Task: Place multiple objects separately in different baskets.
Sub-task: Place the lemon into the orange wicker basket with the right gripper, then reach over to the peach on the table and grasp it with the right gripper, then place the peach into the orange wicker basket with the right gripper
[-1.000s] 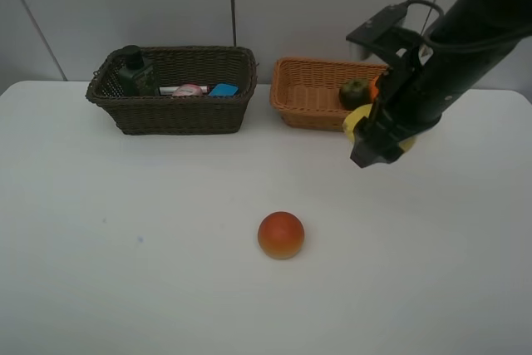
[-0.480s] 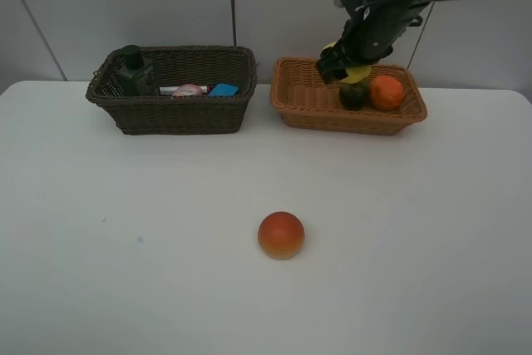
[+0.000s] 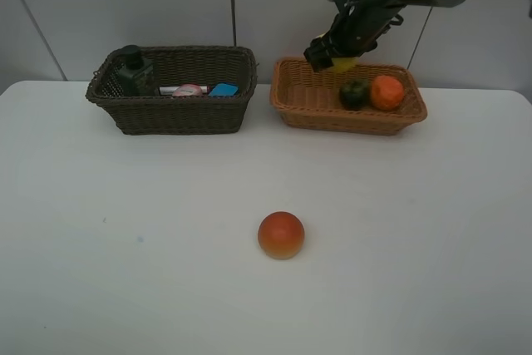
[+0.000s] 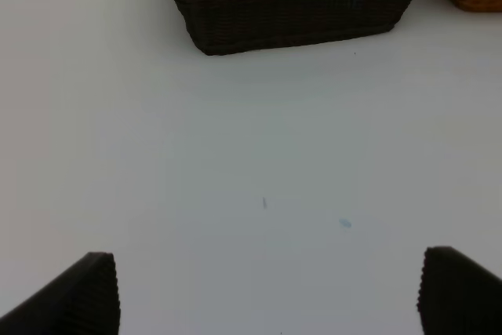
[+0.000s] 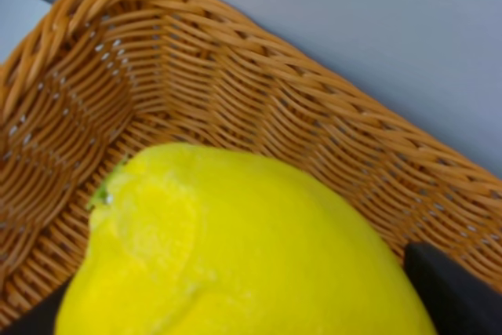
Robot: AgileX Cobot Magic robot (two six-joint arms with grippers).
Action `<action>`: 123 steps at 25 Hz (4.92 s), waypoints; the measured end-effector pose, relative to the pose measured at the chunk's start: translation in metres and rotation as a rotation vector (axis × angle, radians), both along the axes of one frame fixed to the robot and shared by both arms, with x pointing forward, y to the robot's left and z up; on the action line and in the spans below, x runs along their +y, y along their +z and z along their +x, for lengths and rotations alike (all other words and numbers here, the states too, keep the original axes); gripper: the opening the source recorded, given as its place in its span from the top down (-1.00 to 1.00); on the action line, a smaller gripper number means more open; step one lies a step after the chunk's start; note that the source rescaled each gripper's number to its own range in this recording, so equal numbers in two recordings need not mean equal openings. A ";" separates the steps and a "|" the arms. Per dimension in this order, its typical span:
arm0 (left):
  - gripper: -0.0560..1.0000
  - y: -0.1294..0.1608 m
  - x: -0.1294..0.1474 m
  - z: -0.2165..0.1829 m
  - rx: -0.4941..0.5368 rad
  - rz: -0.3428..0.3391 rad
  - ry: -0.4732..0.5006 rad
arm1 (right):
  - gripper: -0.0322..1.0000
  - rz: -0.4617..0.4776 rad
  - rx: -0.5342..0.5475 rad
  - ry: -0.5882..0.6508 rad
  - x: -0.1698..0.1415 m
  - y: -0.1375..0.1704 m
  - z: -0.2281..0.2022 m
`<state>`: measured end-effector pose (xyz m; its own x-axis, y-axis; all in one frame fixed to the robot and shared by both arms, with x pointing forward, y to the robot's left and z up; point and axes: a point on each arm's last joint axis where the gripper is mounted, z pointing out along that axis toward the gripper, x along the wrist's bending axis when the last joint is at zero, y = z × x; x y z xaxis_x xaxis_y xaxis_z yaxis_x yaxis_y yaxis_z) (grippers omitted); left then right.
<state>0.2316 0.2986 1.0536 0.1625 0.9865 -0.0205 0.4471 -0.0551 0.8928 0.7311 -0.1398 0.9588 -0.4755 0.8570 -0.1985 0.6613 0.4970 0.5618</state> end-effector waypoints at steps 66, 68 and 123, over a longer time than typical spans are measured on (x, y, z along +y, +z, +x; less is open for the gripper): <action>-1.00 0.000 0.000 0.000 0.000 0.000 0.000 | -0.76 -0.119 0.628 0.069 0.120 -0.048 -0.246; -1.00 0.000 0.000 0.000 0.000 0.000 0.000 | -0.76 -0.143 0.640 0.069 0.120 -0.057 -0.245; -1.00 0.000 0.000 0.000 0.000 0.000 0.000 | 0.94 -0.141 0.436 0.006 0.096 0.022 -0.171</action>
